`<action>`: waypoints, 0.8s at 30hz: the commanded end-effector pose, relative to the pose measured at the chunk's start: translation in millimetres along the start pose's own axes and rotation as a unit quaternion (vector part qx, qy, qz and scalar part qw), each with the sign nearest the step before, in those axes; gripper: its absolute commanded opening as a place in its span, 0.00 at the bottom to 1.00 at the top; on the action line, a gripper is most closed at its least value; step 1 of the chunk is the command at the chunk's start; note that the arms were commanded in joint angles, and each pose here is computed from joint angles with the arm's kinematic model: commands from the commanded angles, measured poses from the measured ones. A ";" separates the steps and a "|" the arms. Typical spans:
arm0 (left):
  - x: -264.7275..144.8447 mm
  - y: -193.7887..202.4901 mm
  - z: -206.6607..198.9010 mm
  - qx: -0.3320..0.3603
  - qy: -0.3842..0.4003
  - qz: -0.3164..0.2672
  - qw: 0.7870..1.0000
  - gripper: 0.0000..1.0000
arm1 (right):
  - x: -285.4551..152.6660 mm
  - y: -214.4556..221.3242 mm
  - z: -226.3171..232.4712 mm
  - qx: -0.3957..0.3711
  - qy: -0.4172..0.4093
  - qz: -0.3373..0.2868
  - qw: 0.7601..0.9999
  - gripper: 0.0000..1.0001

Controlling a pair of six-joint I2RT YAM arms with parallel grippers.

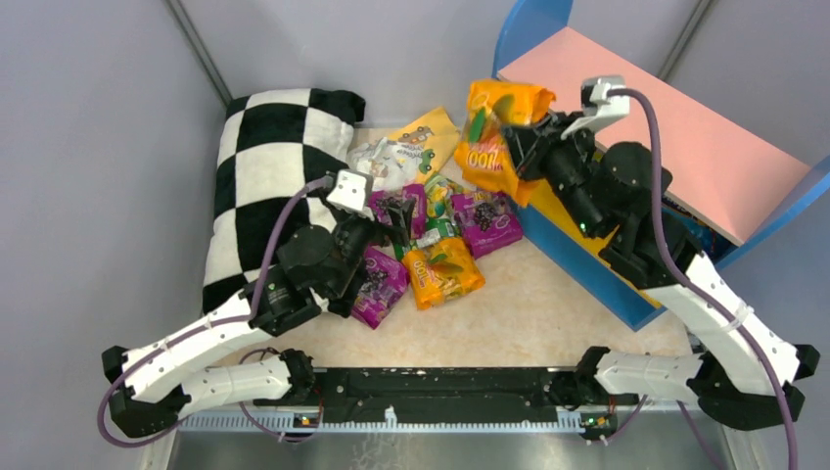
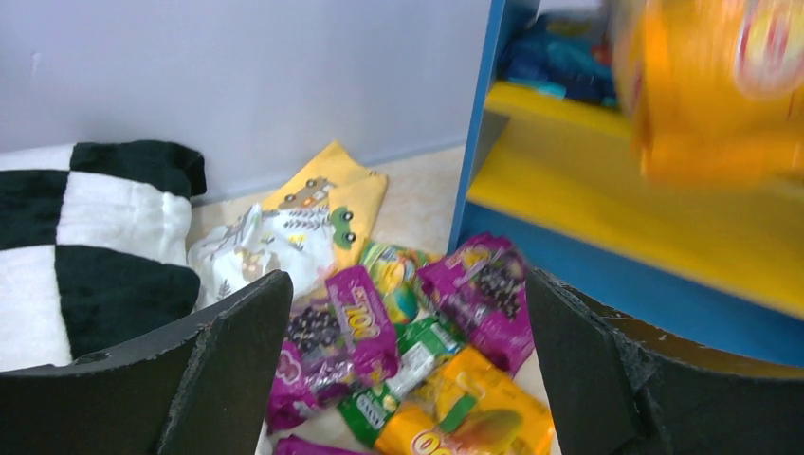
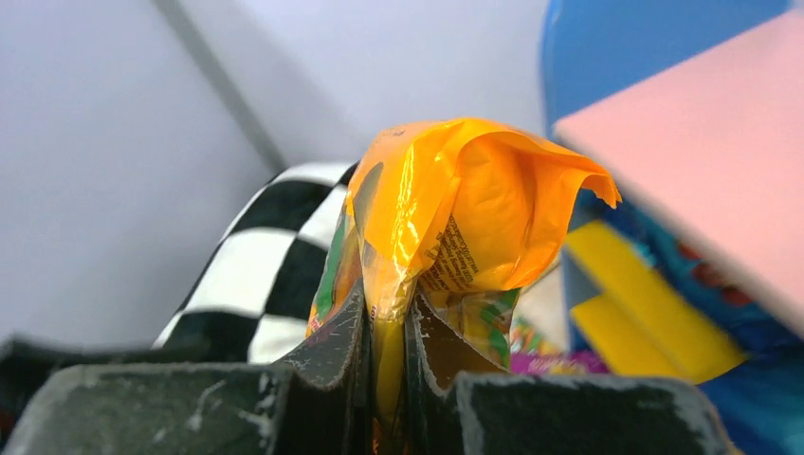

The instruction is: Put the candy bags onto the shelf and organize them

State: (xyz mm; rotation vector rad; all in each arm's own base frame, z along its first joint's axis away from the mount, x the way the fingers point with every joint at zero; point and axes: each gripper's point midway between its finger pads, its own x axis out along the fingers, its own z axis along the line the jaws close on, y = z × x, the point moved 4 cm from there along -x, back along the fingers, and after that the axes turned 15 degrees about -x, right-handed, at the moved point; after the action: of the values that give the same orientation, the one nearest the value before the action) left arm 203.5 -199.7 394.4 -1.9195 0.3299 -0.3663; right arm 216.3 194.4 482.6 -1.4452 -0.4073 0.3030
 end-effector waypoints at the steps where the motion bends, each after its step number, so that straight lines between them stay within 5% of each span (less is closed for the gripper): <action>1: 3.3 9.3 1.9 0.037 0.011 -0.007 0.999 0.98 | 8.8 -74.5 -38.2 -0.021 0.129 -0.115 0.985 0.00; 8: 5.2 19.6 2.6 0.055 0.014 0.006 0.998 0.98 | 70.8 -98.6 -96.2 0.019 0.190 -0.126 0.974 0.00; 24: 2.4 21.8 1.0 0.041 0.022 0.015 0.999 0.98 | 87.6 -71.4 -185.3 0.225 0.316 -0.207 0.898 0.00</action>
State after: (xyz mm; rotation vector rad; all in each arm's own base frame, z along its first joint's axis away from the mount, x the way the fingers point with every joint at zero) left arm 205.5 -207.0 365.8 -1.7935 0.3736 -0.3663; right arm 390.4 66.4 504.0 -1.0975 0.0474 -0.2951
